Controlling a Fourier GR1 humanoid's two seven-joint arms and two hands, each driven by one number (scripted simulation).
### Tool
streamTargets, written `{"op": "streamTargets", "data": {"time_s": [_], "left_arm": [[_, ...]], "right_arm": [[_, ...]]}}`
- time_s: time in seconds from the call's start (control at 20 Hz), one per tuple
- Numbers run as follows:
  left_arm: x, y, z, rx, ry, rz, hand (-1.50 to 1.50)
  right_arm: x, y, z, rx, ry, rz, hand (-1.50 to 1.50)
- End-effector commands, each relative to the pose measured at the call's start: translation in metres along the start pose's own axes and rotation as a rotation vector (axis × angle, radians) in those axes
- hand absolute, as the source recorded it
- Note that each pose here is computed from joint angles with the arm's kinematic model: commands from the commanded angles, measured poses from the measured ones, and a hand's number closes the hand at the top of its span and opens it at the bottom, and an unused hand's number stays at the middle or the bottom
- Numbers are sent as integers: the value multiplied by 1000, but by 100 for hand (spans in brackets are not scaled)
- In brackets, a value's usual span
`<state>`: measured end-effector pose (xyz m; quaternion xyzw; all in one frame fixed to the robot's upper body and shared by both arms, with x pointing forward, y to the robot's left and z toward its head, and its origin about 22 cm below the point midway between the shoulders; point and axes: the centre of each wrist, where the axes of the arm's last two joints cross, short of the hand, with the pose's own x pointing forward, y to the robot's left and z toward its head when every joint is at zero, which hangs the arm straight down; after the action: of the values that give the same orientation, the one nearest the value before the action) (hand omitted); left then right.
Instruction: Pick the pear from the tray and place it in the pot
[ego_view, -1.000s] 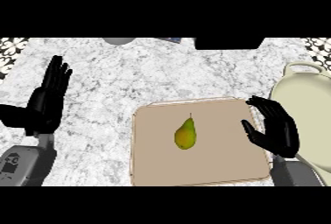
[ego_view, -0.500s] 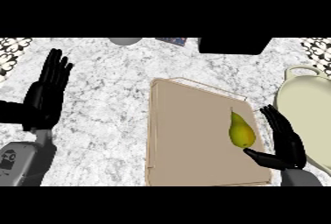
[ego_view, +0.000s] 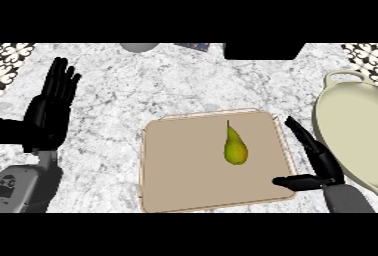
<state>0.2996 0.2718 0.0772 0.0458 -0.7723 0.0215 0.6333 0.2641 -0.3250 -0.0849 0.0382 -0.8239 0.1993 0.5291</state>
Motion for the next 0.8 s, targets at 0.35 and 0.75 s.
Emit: {"op": "streamTargets", "data": {"time_s": [0.35,0.75], "left_arm": [[-3,-11,-1,10,16,-7,0],[10,-10,-10,-6,1,4,0]], "right_arm": [[8,49,-34,162,93,17,-150],[4,83,-44,178,63,21,-150]]}}
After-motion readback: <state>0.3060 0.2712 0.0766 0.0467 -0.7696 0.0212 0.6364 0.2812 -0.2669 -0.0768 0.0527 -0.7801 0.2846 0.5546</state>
